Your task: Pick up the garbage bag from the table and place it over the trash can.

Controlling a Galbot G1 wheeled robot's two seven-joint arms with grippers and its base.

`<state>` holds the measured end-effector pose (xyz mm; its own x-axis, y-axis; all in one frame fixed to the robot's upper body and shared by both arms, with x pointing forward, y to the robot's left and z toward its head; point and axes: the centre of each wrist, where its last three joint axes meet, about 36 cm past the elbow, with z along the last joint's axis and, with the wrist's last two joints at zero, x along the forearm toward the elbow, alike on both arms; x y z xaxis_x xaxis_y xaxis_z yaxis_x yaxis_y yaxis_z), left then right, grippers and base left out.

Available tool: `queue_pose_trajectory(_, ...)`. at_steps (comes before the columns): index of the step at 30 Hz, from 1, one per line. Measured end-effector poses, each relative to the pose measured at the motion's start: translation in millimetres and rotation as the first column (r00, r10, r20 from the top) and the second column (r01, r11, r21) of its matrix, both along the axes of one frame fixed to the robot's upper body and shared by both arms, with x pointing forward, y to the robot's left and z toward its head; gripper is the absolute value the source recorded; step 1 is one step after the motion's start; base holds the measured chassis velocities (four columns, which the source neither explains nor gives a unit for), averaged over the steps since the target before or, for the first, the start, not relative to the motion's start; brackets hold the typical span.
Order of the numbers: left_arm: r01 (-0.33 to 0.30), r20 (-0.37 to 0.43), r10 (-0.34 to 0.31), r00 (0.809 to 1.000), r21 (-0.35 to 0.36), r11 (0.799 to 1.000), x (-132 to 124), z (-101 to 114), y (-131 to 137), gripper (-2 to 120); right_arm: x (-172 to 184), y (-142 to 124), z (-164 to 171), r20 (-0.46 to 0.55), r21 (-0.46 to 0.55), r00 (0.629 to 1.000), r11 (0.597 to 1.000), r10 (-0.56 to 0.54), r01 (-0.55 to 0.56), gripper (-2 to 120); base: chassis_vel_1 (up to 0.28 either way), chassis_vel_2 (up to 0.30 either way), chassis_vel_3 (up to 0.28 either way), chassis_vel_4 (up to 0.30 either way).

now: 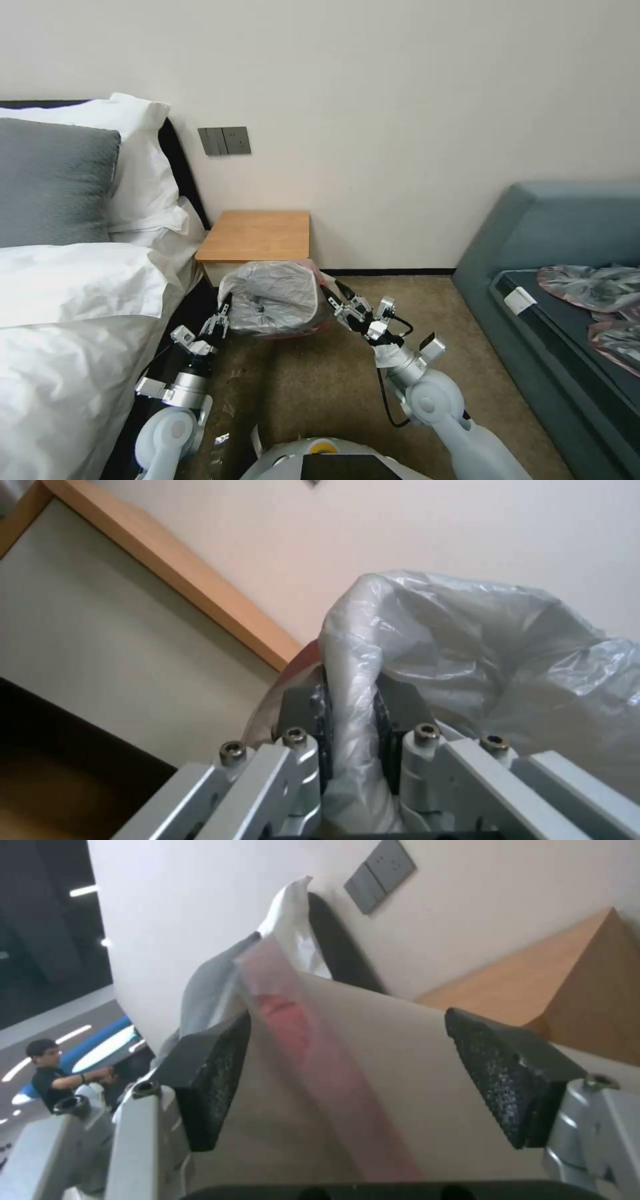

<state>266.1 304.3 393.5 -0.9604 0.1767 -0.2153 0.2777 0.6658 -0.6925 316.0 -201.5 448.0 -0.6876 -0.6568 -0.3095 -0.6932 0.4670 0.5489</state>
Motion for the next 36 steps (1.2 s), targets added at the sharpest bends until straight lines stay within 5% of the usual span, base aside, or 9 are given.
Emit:
queue_pose_trajectory(14,-0.002,0.0,0.002,1.0,0.005,1.0,-1.5,0.2,-1.5,10,5.1,-1.6,-6.5,0.033,-0.047,0.999,0.999,0.009,-0.007,76,0.0,0.0,0.0,0.0)
queue_pose_trajectory(36,0.023,0.01,-0.024,1.0,0.047,0.999,-3.1,-2.2,-3.6,10,11.6,-4.1,-4.9,0.057,-0.061,0.998,0.998,-0.011,0.014,0,0.0,0.0,0.0,0.0)
